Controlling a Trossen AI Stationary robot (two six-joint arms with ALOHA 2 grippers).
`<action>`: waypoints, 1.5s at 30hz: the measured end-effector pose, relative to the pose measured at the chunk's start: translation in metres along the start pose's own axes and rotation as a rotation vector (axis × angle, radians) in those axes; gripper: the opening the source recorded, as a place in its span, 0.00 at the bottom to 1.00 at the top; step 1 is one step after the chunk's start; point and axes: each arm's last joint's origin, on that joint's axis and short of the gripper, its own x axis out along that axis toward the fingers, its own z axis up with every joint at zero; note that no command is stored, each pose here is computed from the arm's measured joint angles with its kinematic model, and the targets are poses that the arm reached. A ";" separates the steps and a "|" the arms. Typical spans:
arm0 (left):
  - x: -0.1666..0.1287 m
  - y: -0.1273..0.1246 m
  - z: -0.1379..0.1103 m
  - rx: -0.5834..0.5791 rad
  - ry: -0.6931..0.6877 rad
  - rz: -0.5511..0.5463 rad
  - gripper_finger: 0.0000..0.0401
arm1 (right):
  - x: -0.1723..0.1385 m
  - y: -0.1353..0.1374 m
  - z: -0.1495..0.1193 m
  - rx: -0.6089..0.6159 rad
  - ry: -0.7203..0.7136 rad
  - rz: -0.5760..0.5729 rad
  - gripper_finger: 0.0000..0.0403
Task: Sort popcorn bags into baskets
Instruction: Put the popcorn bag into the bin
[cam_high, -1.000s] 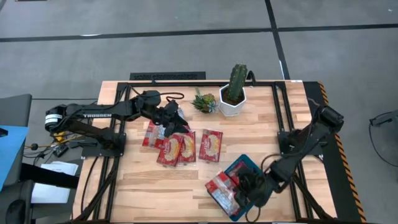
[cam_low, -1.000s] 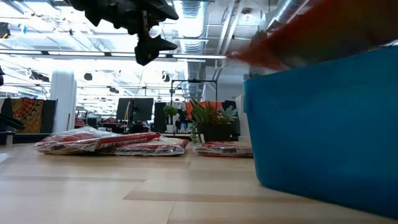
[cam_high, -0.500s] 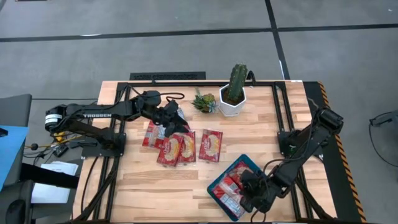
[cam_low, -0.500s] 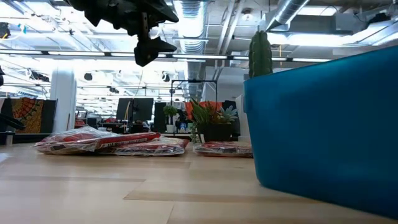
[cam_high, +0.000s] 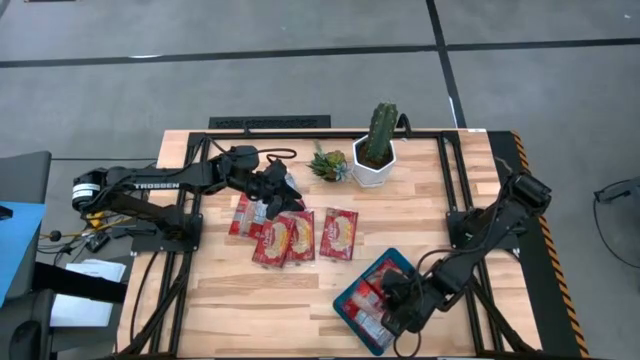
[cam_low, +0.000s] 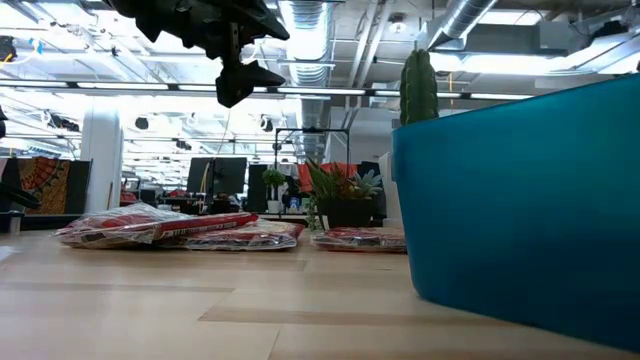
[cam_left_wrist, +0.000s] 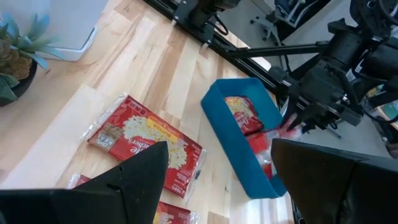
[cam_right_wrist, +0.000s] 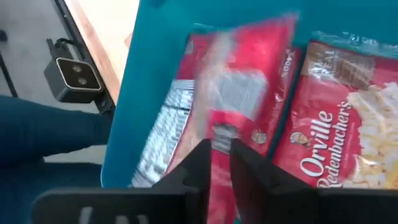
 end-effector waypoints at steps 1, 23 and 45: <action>0.000 0.000 0.000 0.000 0.000 0.000 0.69 | 0.000 0.000 0.000 -0.009 0.011 0.007 0.23; 0.042 0.016 -0.047 0.073 0.101 0.125 0.66 | -0.043 -0.046 0.091 0.151 -0.244 -0.112 0.44; 0.114 0.059 -0.104 0.078 0.189 0.192 0.30 | 0.029 -0.097 0.142 0.447 -0.267 -0.424 0.60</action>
